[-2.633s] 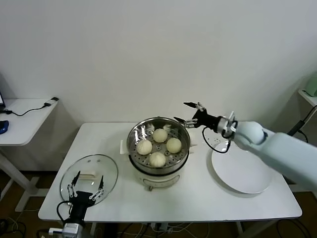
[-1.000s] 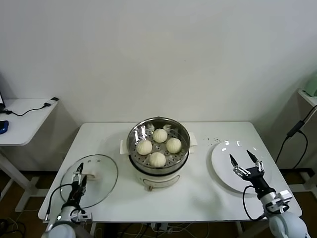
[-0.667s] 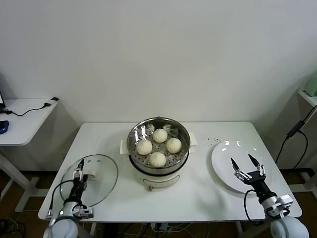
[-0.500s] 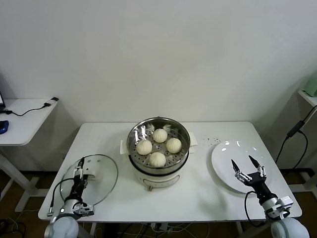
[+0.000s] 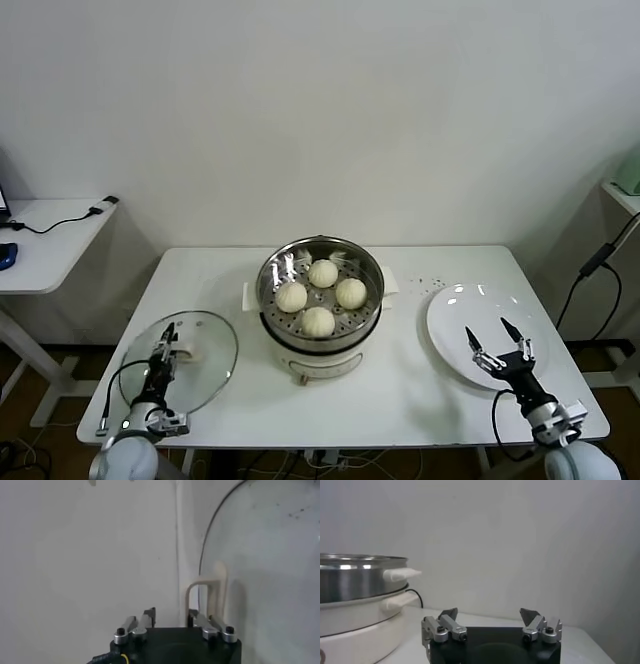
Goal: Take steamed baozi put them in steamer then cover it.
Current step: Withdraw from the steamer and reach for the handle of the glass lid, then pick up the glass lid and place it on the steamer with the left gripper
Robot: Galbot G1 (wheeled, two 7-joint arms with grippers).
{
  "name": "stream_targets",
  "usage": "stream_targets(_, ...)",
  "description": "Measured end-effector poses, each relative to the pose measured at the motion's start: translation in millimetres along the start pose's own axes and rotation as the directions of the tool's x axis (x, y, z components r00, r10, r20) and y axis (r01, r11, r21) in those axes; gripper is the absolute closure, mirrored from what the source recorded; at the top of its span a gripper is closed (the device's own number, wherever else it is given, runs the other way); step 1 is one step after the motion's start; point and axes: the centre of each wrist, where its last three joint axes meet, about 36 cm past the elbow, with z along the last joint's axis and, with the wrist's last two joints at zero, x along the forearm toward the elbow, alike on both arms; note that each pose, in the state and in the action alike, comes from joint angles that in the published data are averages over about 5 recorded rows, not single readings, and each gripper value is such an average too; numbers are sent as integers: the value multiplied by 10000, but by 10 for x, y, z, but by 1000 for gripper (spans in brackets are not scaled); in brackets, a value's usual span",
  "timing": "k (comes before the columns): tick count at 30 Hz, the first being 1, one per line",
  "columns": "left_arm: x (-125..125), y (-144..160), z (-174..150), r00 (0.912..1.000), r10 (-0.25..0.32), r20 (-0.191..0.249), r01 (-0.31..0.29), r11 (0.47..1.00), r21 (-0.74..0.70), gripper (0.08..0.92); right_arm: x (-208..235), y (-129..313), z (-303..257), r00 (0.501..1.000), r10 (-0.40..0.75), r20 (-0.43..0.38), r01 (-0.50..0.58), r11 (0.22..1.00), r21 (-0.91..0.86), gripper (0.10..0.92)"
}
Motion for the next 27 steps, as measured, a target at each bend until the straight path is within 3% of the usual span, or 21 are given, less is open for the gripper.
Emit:
stream_targets(10,35,79,13,9999,-125,27,125,9997,203,842,-16,-38,19,10000,82,-14,-81,9999,124,200)
stream_targets(20,163,484,19,9972,-694,-276,697,9975,97,849,-66,-86,-4,9999,130,13,-130,9996,263,200)
stream_targets(27,282,930,0,9871,-1389,-796,1348,9893,-550,849,-128,-119,-23,9998,173,-9,-173,9991,387,200)
